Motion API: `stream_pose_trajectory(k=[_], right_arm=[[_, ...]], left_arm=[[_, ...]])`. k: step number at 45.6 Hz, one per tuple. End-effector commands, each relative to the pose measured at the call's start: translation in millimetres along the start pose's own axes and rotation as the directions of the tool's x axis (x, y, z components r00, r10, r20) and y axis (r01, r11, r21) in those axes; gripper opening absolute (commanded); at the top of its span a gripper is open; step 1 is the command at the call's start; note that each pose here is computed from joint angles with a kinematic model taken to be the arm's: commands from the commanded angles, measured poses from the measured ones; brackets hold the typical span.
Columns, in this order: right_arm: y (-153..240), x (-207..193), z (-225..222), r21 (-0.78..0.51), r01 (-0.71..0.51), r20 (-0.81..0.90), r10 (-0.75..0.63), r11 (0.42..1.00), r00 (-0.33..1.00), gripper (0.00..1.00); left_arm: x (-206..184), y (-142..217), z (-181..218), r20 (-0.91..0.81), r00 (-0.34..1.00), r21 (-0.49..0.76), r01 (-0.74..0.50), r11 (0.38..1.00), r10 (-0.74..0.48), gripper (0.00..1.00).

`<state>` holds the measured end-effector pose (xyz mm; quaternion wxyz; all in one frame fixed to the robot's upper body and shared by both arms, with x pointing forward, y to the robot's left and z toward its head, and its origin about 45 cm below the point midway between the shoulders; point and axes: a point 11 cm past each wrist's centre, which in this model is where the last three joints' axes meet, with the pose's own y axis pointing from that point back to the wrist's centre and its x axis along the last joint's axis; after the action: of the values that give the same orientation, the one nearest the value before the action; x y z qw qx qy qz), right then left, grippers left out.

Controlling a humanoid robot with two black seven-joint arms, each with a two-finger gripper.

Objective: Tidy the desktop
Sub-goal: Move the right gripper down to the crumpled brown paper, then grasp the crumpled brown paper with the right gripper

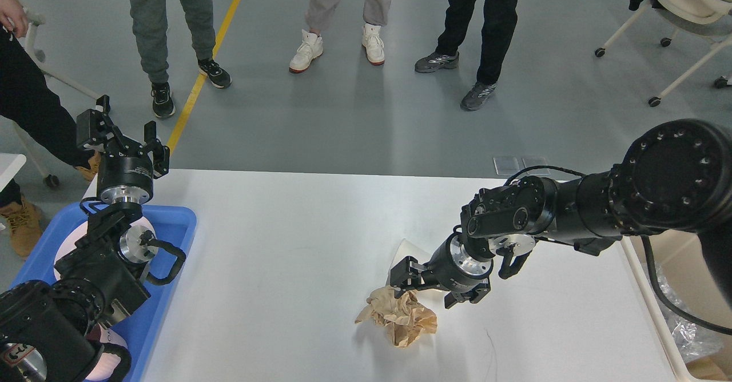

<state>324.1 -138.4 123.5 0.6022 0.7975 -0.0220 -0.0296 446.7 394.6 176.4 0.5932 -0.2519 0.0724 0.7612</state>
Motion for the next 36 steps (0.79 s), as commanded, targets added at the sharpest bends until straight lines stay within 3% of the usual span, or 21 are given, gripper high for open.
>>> stream_pose_trajectory(k=[1, 19, 34, 36], right_arm=[[-13, -2, -2, 0.016, 0.003, 0.011, -0.003, 1.0, 1.0, 1.0], [-27, -1, -13, 0.084, -0.008, 0.054, 0.003, 0.996, 0.999, 1.0], [-64, -12, -10, 0.088, -0.002, 0.08, -0.005, 0.996, 0.997, 1.0], [-66, -12, -9, 0.088, -0.008, 0.083, 0.001, 0.996, 0.997, 0.96]], left_arm=[[0, 0, 0, 0.0, 1.0, 0.0, 0.0, 1.0, 0.0, 0.96], [0, 0, 0, 0.0, 1.0, 0.0, 0.0, 1.0, 0.0, 0.96], [0, 0, 0, 0.0, 1.0, -0.001, 0.0, 1.0, 0.0, 0.96], [0, 0, 0, 0.0, 1.0, 0.0, 0.0, 1.0, 0.0, 0.96]])
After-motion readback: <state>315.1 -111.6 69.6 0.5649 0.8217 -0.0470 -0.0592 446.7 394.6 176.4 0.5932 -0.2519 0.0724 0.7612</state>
